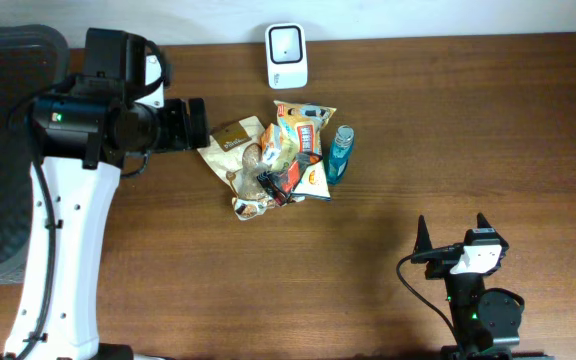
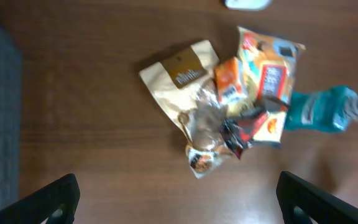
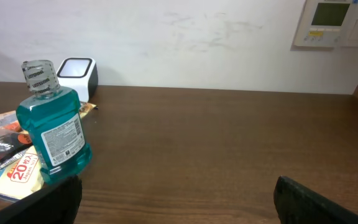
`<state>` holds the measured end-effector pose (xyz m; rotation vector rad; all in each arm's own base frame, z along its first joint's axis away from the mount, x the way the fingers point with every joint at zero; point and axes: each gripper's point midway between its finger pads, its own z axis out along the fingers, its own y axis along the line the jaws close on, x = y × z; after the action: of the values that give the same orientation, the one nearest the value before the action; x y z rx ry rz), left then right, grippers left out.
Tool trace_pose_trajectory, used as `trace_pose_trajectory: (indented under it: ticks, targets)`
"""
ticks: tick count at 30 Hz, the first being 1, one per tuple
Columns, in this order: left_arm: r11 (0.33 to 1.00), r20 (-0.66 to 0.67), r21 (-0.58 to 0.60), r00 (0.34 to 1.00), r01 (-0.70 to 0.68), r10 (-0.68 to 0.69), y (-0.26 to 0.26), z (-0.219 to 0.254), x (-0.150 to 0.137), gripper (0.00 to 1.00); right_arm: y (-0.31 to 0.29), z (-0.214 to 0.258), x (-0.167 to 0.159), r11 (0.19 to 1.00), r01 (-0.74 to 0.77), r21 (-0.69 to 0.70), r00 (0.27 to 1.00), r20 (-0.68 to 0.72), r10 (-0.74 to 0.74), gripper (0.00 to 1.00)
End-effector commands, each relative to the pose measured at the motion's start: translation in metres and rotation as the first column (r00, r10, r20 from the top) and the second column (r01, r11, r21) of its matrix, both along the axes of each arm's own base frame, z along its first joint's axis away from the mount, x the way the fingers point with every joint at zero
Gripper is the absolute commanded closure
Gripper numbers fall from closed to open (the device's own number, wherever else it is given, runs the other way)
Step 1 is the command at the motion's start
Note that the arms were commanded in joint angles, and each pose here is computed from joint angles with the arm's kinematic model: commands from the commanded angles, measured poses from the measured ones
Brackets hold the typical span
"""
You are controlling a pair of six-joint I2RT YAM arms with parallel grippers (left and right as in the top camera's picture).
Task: Scan the item barcode
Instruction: 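Open the left gripper and raise it above the pile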
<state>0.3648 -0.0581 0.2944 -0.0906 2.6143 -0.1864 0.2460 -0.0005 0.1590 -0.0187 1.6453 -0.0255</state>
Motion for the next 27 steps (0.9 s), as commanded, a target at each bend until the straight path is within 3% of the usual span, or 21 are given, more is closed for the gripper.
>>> trace_pose_trajectory:
  ticks: [1,10,13,19,27]
  targets:
    - [0.997,0.026,0.033,0.997,-0.075,0.074,0.012,0.003,0.007,0.01,-0.002,-0.004,0.0,1.0,0.008,-0.002,1.0,-0.005,-0.008,0.02]
    - [0.986,0.055,0.105,0.991,-0.126,0.121,0.028,0.005,0.012,0.01,-0.002,-0.003,0.0,1.0,0.007,0.003,1.0,-0.002,-0.007,0.02]
    - [0.987,0.051,0.105,0.991,-0.126,0.121,0.028,0.004,0.011,0.01,0.017,0.0,-0.001,0.987,-0.095,0.126,0.995,0.01,0.094,0.01]
    - [0.987,0.05,0.103,0.992,-0.124,0.119,0.027,0.004,0.011,0.01,0.086,0.017,-0.022,0.787,-0.457,0.413,0.879,0.074,0.472,0.02]
    - [0.987,0.05,0.103,0.992,-0.124,0.119,0.027,0.004,0.011,0.01,0.089,0.066,-0.03,0.72,-0.549,0.425,0.836,0.261,0.483,0.02]
